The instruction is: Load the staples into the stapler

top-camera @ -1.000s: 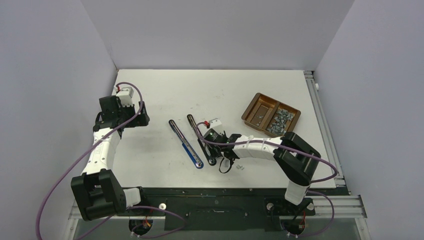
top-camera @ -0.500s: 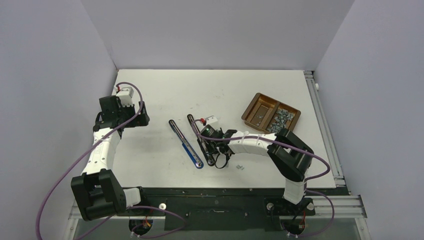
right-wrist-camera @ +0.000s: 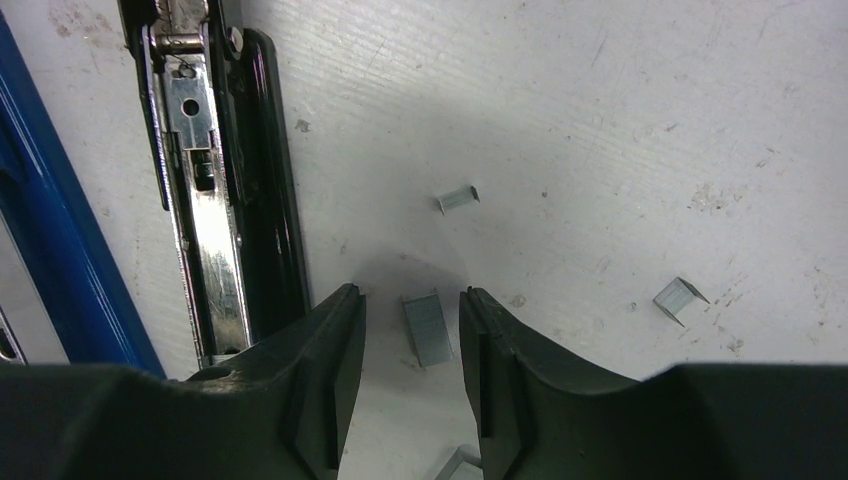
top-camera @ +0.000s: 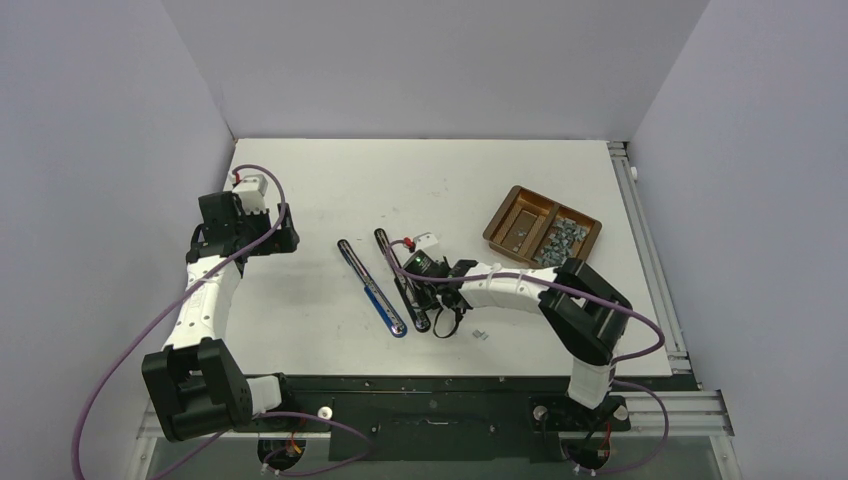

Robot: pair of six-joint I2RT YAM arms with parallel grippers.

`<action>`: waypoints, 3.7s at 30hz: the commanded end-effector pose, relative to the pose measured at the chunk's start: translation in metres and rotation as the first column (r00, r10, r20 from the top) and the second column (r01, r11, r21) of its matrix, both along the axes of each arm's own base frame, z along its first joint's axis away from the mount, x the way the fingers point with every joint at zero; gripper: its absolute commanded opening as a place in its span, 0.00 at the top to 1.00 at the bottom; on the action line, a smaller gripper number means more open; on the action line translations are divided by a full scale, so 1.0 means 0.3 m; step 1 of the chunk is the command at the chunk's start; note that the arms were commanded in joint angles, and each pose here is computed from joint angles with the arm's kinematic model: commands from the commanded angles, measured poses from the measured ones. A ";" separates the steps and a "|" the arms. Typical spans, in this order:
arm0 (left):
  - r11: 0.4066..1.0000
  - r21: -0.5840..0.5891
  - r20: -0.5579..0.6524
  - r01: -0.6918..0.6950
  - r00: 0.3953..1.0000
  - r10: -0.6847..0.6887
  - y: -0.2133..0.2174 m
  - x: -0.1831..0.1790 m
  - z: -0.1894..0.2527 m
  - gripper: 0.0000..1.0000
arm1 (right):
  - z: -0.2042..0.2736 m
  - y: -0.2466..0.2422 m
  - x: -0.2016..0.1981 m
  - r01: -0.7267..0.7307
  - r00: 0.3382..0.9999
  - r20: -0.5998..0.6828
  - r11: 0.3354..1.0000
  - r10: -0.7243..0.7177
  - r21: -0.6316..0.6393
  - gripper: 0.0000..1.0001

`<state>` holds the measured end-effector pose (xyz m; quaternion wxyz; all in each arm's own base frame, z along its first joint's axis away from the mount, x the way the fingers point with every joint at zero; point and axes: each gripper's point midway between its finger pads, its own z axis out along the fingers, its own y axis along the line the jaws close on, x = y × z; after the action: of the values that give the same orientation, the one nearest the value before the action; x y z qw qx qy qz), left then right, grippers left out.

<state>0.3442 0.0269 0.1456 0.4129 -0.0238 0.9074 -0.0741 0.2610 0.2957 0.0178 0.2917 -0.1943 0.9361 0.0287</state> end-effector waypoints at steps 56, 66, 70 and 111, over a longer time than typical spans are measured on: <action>1.000 0.002 0.067 0.011 0.998 -0.011 0.003 0.030 0.082 0.04 | 0.106 -0.022 0.022 -0.031 0.999 0.008 1.000 0.031 0.002 0.91; 1.000 -0.004 0.059 0.011 0.998 -0.011 0.004 0.042 0.074 0.04 | 0.314 0.015 0.048 0.004 0.989 0.146 0.981 -0.033 0.194 0.91; 1.000 -0.003 0.045 0.006 0.999 -0.006 0.010 0.047 0.058 0.04 | 0.367 0.058 0.033 -0.026 0.981 0.191 0.964 -0.026 0.265 0.91; 1.000 -0.005 0.052 0.015 0.999 -0.014 0.006 0.054 0.064 0.04 | 0.275 -0.067 -0.199 0.058 0.991 0.115 0.989 -0.074 0.136 0.91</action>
<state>0.3479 0.0281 0.1364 0.3972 -0.0230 0.9144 -0.0753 0.2163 0.3163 0.0897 0.3900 -0.1803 0.8993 0.0814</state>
